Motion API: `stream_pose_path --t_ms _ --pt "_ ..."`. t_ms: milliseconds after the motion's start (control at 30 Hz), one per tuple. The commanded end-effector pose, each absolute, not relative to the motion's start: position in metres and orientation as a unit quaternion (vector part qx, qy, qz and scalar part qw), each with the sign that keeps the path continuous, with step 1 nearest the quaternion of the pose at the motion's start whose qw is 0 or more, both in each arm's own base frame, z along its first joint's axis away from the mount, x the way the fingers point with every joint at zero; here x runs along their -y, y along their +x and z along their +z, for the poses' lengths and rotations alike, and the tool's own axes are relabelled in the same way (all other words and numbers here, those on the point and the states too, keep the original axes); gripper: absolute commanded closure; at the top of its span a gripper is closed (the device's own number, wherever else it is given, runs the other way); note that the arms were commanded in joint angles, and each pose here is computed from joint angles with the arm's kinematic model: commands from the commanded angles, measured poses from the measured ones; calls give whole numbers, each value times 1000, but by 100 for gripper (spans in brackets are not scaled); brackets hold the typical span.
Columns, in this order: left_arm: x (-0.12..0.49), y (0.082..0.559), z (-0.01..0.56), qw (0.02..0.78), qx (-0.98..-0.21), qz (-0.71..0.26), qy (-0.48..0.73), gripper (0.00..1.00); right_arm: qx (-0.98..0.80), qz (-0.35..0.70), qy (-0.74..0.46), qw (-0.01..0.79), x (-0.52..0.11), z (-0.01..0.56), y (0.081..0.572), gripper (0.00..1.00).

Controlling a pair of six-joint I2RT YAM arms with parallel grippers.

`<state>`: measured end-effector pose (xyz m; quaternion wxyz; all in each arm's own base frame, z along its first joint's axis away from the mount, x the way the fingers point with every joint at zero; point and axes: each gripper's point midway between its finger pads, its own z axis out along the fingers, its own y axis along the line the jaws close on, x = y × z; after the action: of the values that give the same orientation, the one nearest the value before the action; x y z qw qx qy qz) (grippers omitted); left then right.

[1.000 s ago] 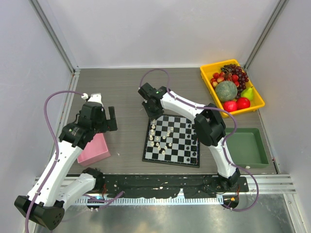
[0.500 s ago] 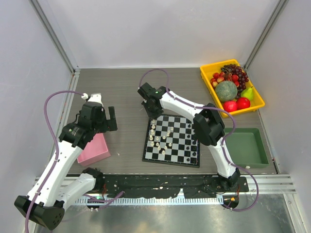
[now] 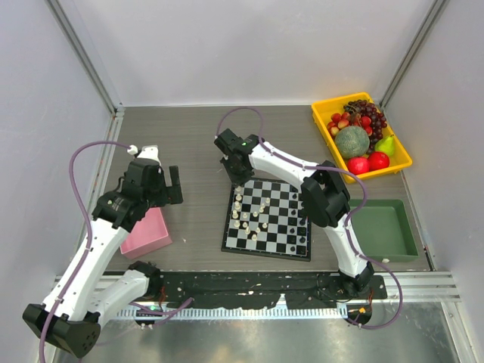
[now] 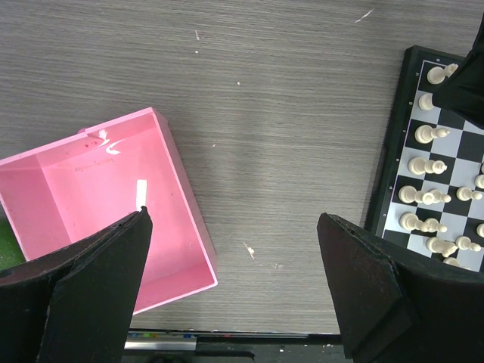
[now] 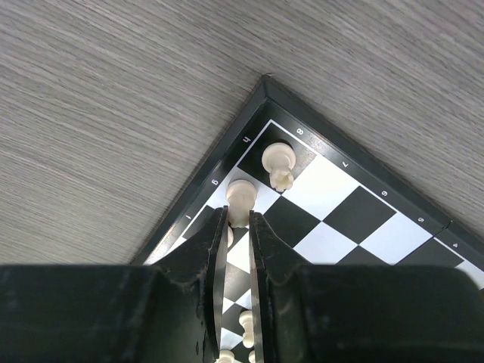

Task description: Set up the chess pieces on the board

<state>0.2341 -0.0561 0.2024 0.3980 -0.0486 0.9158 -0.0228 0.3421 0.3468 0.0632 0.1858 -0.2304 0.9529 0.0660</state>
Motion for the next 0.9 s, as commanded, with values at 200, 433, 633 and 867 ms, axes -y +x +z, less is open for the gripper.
stream_pose_path --t_ms 200,433,633,867 --pt "59 240 207 406 -912 -30 -44 0 -947 65 -241 204 -344 83 341 86" --pt "59 240 206 405 -913 -31 -43 0 -946 59 -244 207 -341 86 341 87" --pt "60 240 204 402 -914 -32 -43 0 -946 49 -248 203 -339 82 339 87" --pt "61 240 204 402 -914 -34 -42 1 -946 59 -253 194 -343 79 336 78"
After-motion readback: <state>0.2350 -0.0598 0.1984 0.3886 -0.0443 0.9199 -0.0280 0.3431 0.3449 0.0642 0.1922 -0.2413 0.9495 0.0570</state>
